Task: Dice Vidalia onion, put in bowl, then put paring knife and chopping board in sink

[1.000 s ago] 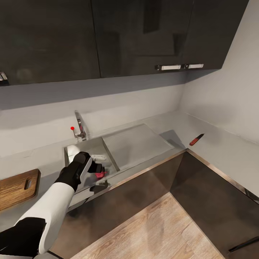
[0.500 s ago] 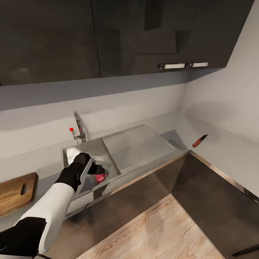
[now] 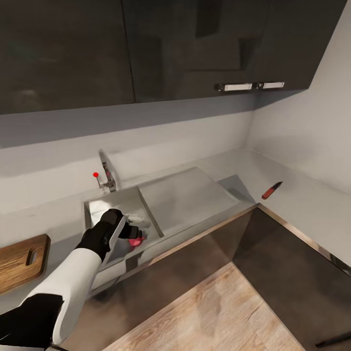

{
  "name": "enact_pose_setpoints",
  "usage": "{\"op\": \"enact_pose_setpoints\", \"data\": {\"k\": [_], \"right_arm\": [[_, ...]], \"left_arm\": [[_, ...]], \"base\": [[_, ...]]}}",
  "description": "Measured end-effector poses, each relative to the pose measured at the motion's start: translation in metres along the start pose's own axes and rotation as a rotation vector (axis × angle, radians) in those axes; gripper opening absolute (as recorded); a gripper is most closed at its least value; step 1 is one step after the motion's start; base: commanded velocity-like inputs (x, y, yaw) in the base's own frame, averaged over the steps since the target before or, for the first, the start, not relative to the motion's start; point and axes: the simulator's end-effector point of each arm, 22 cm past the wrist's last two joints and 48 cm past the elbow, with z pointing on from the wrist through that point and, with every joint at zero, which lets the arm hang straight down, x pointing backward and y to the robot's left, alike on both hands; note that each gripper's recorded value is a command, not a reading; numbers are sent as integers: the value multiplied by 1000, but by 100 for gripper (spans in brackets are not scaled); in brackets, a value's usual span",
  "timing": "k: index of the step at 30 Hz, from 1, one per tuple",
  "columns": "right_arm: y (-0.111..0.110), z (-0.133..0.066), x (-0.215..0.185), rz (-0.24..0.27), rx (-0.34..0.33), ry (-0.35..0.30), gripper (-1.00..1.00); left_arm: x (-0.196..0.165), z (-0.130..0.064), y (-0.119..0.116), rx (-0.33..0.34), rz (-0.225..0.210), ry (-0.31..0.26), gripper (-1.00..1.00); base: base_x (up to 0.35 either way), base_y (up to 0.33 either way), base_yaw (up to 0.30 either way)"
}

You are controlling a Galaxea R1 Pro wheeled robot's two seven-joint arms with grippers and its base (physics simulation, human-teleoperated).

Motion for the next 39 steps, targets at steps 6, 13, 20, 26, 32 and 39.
{"op": "enact_pose_setpoints", "data": {"k": [6,13,20,26,32,39], "right_arm": [[0,0,1,0,0,4,100],[0,0,3,-2,-1,9,100],[0,-1,6,-2,-1,16,100],[0,-1,8,-3,0,20,100],[0,-2,10,-3,0,25,100],[0,-2,12,-4,0,31,100]], "left_arm": [[3,3,0,0,1,8,100],[5,6,-1,1,2,14,100],[13,13,-2,3,2,38,100],[17,17,-5,7,5,49,100],[18,19,-6,8,7,53,100],[20,22,-7,9,6,58,100]], "base": [[163,0,0],[49,0,0],[3,0,0],[0,0,0],[0,0,0],[37,-2,0]]}}
